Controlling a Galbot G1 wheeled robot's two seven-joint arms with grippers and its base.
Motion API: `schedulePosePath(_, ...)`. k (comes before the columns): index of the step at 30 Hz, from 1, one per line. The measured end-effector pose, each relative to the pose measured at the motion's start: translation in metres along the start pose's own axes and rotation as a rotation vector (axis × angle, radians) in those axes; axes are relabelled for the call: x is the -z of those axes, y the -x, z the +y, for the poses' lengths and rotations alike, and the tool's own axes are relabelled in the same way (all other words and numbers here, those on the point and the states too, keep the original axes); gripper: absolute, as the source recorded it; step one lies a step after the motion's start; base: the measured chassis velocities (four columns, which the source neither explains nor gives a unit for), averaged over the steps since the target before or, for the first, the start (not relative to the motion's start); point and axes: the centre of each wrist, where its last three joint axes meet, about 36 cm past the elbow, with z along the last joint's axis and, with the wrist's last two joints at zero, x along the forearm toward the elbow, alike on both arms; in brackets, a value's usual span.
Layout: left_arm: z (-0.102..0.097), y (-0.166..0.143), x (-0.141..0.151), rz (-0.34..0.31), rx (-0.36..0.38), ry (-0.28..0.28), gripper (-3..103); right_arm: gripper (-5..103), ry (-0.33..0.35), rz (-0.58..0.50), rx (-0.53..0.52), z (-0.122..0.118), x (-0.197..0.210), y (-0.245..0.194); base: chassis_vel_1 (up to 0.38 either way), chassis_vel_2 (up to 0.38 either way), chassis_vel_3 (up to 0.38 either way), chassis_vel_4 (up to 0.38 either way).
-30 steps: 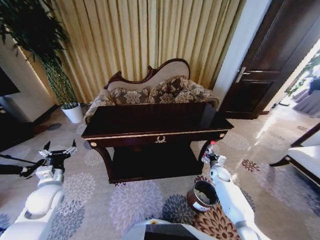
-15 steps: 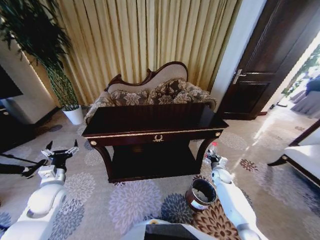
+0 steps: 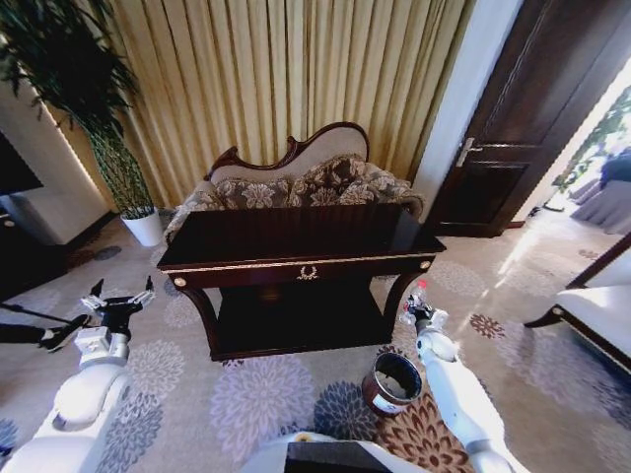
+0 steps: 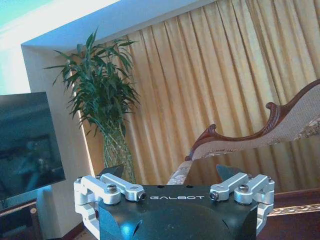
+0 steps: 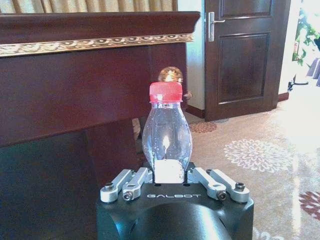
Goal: Move to the front of the table and place the trash on the table into the trash bin.
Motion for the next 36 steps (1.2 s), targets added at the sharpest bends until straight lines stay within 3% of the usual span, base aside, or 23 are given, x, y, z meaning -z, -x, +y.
schedulePosePath(7, -0.001, -0.001, -0.002, 0.005, 0.001, -0.002, 100, 25, -0.016, 0.02, -0.016, -0.007, -0.014, -0.004, -0.019, -0.015, 0.014, 0.01)
schedulePosePath(12, 0.0, -0.002, -0.002, 0.003, 0.006, -0.002, 100, 25, -0.091, 0.136, -0.081, -0.035, -0.059, -0.012, 0.0, 0.0, 0.0, 0.0)
schedulePosePath(17, -0.001, -0.003, -0.004, 0.006, 0.012, -0.01, 100, 25, -0.119, 0.225, -0.124, -0.055, -0.105, -0.026, 0.0, 0.0, 0.0, 0.0)
schedulePosePath(23, -0.003, -0.005, -0.006, 0.01, 0.012, -0.014, 100, 25, -0.12, 0.251, -0.127, -0.051, -0.127, -0.036, 0.0, 0.0, 0.0, 0.0)
schedulePosePath(29, -0.004, -0.005, -0.005, 0.008, 0.011, -0.014, 100, 25, -0.087, 0.242, -0.098, -0.022, -0.135, -0.036, 0.0, 0.0, 0.0, 0.0)
schedulePosePath(36, 0.001, -0.005, -0.006, 0.002, 0.017, -0.005, 100, 22, -0.107, 0.254, -0.091, -0.017, -0.141, -0.039, 0.0, 0.0, 0.0, 0.0)
